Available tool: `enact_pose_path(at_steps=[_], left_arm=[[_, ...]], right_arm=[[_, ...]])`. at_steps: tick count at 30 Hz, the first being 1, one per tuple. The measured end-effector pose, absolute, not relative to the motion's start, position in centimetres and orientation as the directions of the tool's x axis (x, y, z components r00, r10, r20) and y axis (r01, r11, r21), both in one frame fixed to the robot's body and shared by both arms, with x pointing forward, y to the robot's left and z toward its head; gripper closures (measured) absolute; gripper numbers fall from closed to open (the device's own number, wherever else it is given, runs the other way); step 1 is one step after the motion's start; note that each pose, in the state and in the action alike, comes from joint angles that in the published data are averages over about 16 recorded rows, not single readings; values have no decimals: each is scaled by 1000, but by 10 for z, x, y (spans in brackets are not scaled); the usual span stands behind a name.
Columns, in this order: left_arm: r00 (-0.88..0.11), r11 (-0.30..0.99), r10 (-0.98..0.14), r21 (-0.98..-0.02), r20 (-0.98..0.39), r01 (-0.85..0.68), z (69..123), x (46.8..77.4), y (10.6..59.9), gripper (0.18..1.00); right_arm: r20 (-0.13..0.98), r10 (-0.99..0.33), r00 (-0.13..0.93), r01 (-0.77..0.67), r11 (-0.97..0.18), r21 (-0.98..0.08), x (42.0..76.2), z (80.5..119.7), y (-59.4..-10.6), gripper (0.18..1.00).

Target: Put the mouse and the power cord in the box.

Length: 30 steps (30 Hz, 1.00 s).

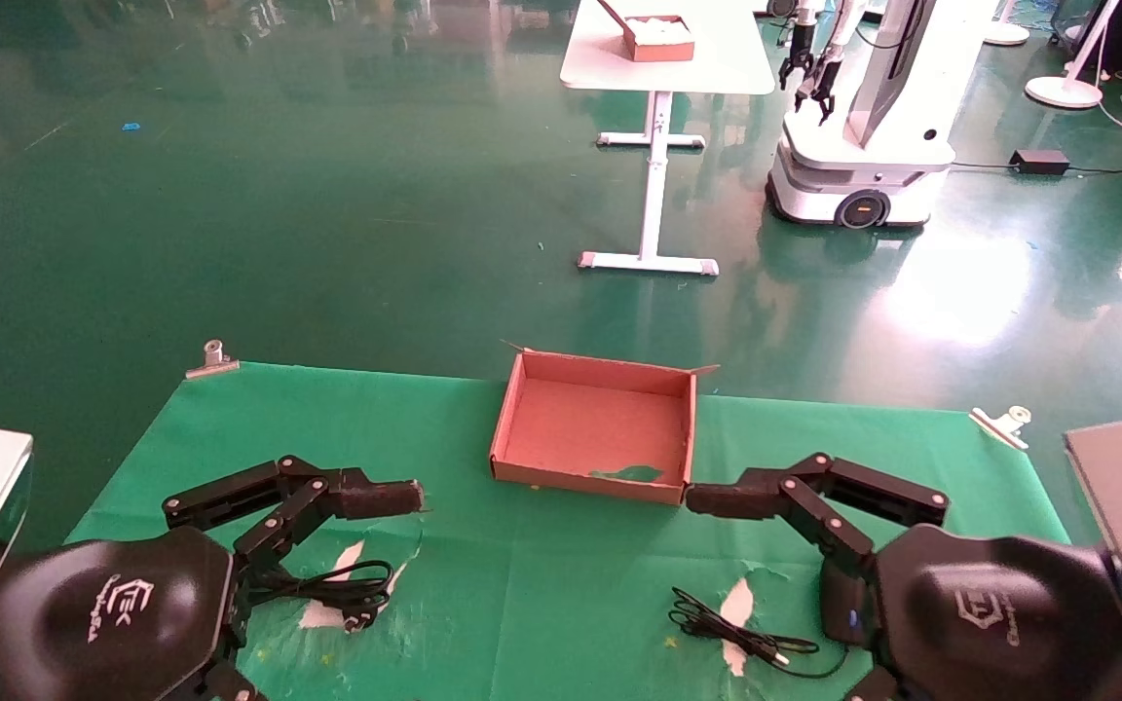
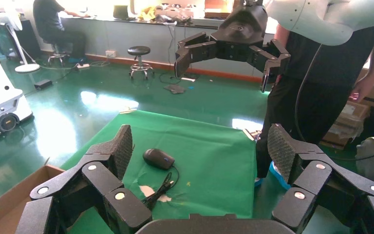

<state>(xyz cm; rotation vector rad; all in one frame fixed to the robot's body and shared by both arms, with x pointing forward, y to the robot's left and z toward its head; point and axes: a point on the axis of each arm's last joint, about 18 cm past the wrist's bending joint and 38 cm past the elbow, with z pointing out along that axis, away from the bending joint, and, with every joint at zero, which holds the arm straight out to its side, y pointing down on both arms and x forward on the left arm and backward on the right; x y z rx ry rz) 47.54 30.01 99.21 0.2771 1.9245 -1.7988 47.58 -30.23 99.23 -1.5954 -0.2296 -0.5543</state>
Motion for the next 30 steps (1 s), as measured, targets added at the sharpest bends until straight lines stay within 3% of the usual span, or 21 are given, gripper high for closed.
enact_pose_path(at_steps=[30], left_arm=[[-860,112,-178,-879,-477,464,992,475,300,184]], right_arm=[[478,-179,860,465,-113,-878,476,992,-302,178]])
